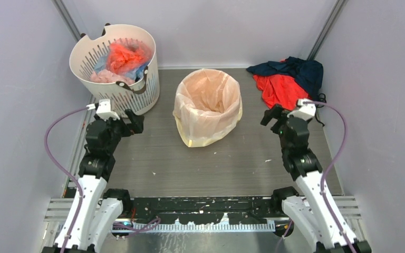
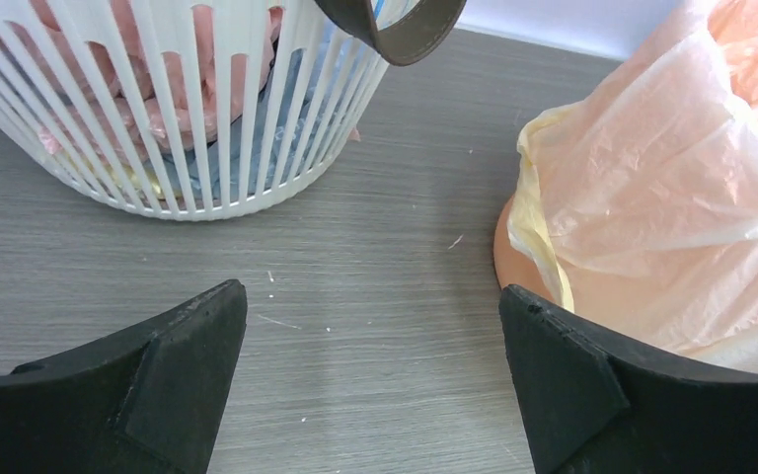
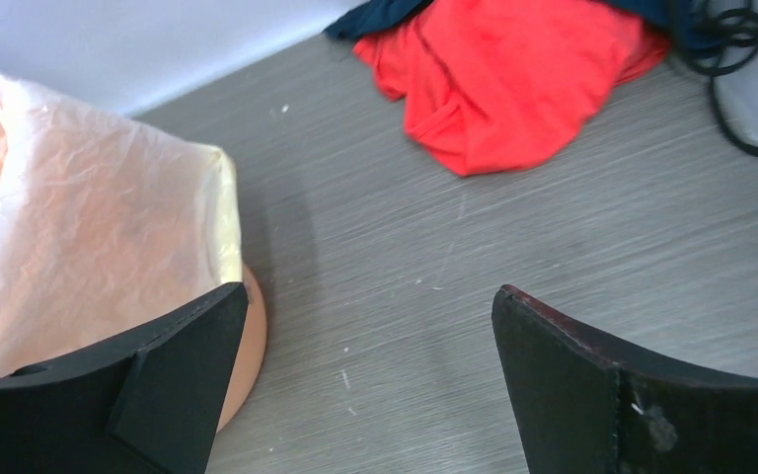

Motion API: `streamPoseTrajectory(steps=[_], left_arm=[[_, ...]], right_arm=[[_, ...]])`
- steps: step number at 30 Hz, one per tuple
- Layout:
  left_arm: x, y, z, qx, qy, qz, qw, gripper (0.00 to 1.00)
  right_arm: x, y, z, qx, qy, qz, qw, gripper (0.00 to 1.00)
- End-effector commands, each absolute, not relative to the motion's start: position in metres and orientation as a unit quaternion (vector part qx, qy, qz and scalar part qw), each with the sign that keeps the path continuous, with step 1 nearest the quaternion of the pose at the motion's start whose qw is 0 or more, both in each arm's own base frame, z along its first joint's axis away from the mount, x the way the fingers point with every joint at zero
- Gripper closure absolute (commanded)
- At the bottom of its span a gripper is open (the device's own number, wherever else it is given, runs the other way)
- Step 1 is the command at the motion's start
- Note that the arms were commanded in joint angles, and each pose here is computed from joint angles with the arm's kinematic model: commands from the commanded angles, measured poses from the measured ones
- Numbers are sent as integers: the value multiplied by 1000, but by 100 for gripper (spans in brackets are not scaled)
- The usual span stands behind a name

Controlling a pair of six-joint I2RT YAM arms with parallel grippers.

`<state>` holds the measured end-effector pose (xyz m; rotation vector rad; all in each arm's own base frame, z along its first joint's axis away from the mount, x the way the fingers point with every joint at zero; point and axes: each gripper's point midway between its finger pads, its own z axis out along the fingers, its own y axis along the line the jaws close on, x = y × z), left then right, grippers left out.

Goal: Put the trash bags into the trash bin

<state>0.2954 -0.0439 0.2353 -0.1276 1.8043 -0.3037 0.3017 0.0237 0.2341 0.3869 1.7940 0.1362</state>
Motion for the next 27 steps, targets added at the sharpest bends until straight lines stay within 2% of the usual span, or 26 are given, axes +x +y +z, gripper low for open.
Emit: streamPoseTrajectory(steps=[1, 5, 9, 12, 20, 23, 27], left_arm=[[295, -35, 247, -65, 738, -122, 660, 0], [304, -24, 213, -89, 728, -100, 673, 0], [315, -18, 178, -85, 736, -73, 668, 0], [323, -16, 156, -81, 735, -64, 670, 0], [346, -6, 137, -52, 732, -33, 678, 0], [352, 6, 116, -54, 756, -23, 652, 0], [363, 13, 112, -42, 744, -17, 667, 0]], right_arm=[[273, -13, 246, 222, 709, 18, 670, 0], [248, -46, 218, 263, 663, -42, 700, 0], [245, -59, 198, 285, 618, -60, 730, 0], [260, -55, 188, 275, 603, -59, 747, 0], [312, -53, 142, 250, 651, -125, 706, 0], [324, -53, 125, 243, 660, -139, 697, 0], [334, -45, 106, 205, 672, -144, 696, 0]])
